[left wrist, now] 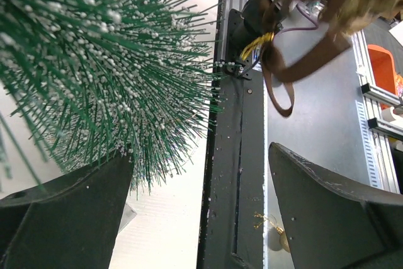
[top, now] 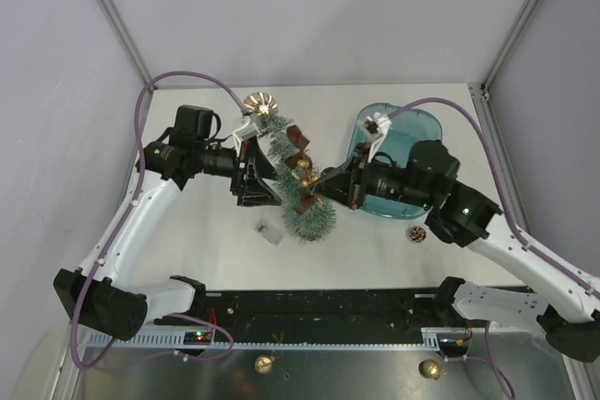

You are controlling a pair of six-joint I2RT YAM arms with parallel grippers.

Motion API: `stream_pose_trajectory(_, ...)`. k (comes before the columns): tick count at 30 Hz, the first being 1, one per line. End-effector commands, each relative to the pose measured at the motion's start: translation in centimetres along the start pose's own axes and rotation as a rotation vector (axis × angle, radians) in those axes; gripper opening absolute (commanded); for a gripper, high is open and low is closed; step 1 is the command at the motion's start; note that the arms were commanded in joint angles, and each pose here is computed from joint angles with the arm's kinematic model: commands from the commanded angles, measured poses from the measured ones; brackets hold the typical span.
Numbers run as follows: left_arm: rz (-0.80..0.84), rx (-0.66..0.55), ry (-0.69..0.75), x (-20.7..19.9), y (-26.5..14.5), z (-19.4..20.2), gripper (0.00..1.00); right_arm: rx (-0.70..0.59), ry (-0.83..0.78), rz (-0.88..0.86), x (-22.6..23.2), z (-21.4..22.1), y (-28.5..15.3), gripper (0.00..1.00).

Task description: Decorate the small christmas tree

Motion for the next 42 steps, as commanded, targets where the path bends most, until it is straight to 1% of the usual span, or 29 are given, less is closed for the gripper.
stream_pose_trajectory(1,0.029,-0.022,0.069,-1.1,-0.2,-1.2,0.92,0.007,-0.034,-0.018,0.3,0.3,1.6,0.06)
stream_pose_trajectory(10,0.051,-0.020,0.086,-1.5,0.0,-1.2,0.92,0.065,-0.098,0.167,-1.7,2.5,3.4,0.08)
stream_pose_trajectory(14,0.060,-0.017,0.092,-1.7,0.2,-1.2,0.92,0.105,-0.138,0.246,-2.3,3.8,3.9,0.12)
stream_pose_trajectory(19,0.067,-0.017,0.097,-1.8,0.3,-1.2,0.91,0.111,-0.191,0.375,-2.9,4.5,4.0,0.14)
stream_pose_trajectory(22,0.070,-0.016,0.096,-1.9,0.3,-1.2,0.91,0.119,-0.216,0.420,-2.9,4.8,3.8,0.16)
stream_pose_trajectory(29,0.079,-0.013,0.098,-2.1,0.4,-1.1,0.91,0.170,-0.222,0.445,-2.8,6.4,4.2,0.22)
stream_pose_trajectory(33,0.081,-0.011,0.101,-2.2,0.5,-1.1,0.90,0.193,-0.218,0.447,-2.8,7.4,4.3,0.27)
stream_pose_trajectory(36,0.082,-0.011,0.100,-2.3,0.5,-1.1,0.90,0.184,-0.210,0.449,-2.8,7.6,4.1,0.31)
stream_pose_trajectory(42,0.081,-0.009,0.096,-2.2,0.5,-1.0,0.90,0.135,-0.207,0.448,-2.4,6.5,3.2,0.41)
Point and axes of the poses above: each gripper's point midway between its finger pads, its own y axis out along the fingers, its own x axis along the line the jaws close on, z = x × y, the point moved 6 cm from there along -y, back along the fingers, and after that the axes turned 8 degrees about -y, right-handed, at the moved point
